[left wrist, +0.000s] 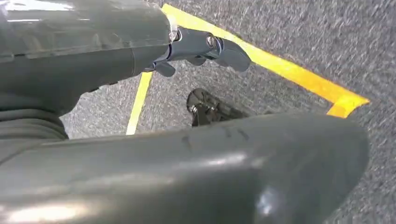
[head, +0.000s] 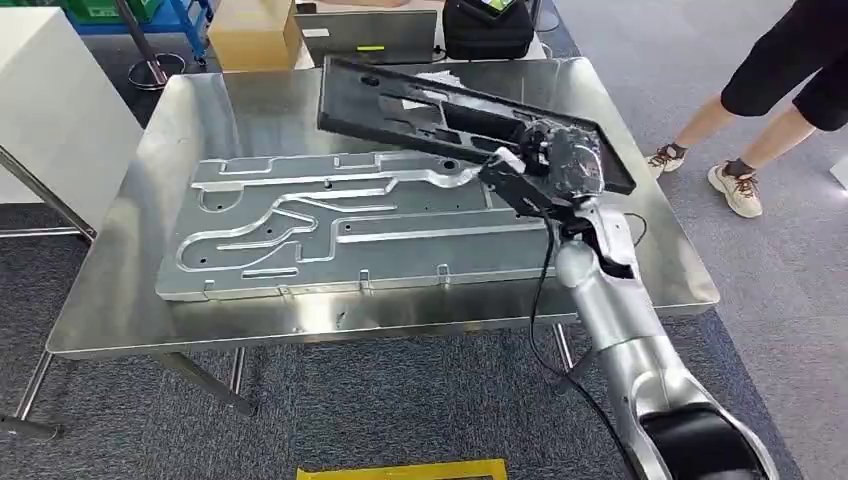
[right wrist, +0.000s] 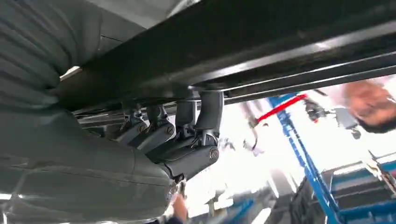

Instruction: Take the parts from the cabinet and place them on the table.

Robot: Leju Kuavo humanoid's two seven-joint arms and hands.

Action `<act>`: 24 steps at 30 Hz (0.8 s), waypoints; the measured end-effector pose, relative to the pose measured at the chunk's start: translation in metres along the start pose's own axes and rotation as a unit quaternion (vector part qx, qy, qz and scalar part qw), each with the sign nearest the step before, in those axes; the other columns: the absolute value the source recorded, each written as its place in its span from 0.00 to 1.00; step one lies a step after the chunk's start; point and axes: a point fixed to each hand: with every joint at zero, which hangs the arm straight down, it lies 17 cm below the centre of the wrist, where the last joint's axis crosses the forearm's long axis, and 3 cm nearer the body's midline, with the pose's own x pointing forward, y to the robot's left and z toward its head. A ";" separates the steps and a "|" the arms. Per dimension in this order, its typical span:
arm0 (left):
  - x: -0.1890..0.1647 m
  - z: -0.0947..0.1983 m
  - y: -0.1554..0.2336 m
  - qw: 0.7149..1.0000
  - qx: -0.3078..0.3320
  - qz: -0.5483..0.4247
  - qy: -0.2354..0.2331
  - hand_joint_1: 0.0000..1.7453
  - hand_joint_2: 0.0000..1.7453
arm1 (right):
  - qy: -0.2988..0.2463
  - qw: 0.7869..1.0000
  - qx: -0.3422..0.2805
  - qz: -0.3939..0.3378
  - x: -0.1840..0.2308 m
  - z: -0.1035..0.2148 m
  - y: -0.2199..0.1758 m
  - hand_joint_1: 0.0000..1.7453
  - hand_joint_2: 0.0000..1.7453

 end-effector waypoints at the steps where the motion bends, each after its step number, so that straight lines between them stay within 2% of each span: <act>1: 0.000 0.000 -0.001 1.000 -0.003 -0.004 0.001 0.00 0.00 | -0.001 1.000 0.006 0.013 0.001 -0.003 0.006 1.00 1.00; 5: 0.001 0.000 -0.001 1.000 -0.007 -0.014 -0.001 0.00 0.00 | 0.008 0.996 0.059 0.070 -0.004 -0.005 0.046 1.00 1.00; 8: 0.002 0.000 -0.002 1.000 -0.009 -0.021 -0.002 0.00 0.00 | 0.033 0.993 0.101 0.056 -0.011 0.006 0.080 1.00 1.00; 13: 0.003 -0.001 -0.002 1.000 -0.009 -0.023 -0.001 0.00 0.00 | 0.028 0.984 0.159 0.071 -0.010 0.027 0.123 1.00 1.00; 14: 0.003 -0.001 -0.001 1.000 -0.008 -0.023 0.000 0.00 1.00 | 0.024 0.983 0.168 0.073 -0.008 0.031 0.130 0.00 0.00; 18: 0.004 -0.001 0.000 1.000 -0.005 -0.027 -0.006 0.00 1.00 | 0.013 0.978 0.194 0.077 0.000 0.044 0.151 0.00 0.00; 19: 0.005 -0.001 0.001 1.000 -0.002 -0.029 -0.009 0.00 0.00 | 0.011 0.977 0.199 0.078 0.001 0.046 0.155 0.00 0.00; 24: 0.010 -0.002 0.006 0.999 0.007 -0.023 -0.021 0.00 0.00 | 0.007 0.973 0.214 0.084 0.005 0.054 0.166 0.00 0.00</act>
